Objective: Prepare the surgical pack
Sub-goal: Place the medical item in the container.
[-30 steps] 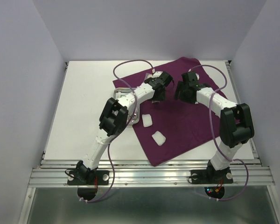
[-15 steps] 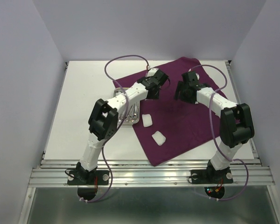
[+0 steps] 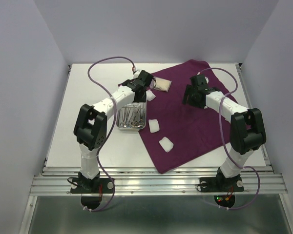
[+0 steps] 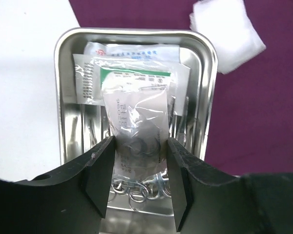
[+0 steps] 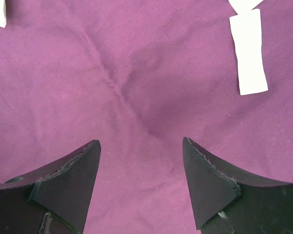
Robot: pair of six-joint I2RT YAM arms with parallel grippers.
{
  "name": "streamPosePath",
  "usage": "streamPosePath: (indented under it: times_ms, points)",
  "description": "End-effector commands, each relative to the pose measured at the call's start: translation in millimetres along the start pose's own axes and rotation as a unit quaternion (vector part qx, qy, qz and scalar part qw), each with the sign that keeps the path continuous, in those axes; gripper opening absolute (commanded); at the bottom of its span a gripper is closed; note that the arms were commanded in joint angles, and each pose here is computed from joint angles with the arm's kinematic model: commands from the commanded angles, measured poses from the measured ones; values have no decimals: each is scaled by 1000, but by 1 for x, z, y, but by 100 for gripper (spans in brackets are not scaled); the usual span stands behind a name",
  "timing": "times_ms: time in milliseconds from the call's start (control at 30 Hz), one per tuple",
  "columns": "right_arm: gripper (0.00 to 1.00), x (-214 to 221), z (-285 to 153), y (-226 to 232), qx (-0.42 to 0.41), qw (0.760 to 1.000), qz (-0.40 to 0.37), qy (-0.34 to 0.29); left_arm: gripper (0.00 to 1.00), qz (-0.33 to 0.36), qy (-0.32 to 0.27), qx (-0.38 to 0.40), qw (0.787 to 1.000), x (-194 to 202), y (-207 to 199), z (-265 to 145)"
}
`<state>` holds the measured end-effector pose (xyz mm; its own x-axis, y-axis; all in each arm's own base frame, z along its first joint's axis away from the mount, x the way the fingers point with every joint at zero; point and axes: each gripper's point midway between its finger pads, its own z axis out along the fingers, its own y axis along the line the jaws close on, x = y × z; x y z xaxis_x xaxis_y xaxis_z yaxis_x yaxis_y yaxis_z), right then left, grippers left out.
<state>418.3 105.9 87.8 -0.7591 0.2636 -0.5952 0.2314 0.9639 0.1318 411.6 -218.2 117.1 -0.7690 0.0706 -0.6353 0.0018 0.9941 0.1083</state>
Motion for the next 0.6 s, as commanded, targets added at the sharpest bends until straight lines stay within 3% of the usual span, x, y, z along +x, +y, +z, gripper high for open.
streamPosePath:
  times_ms: [0, 100, 267, 567]
  points:
    - [73, -15, -12, 2, -5, 1000, 9, -26, 55, 6, -2, -5, 1000, -7, 8, 13]
    - [73, -15, -13, 0, -3, 1000, 10, -28, 59, 4, 13, -12, 1000, -4, 13, 26]
    - [73, -17, -15, -1, 2, 999, 10, -32, 77, 6, 29, -19, 999, 1, 15, 32]
    - [74, -38, -13, -23, 35, 998, 10, -53, 76, -22, -13, -2, 1000, -29, 22, -10]
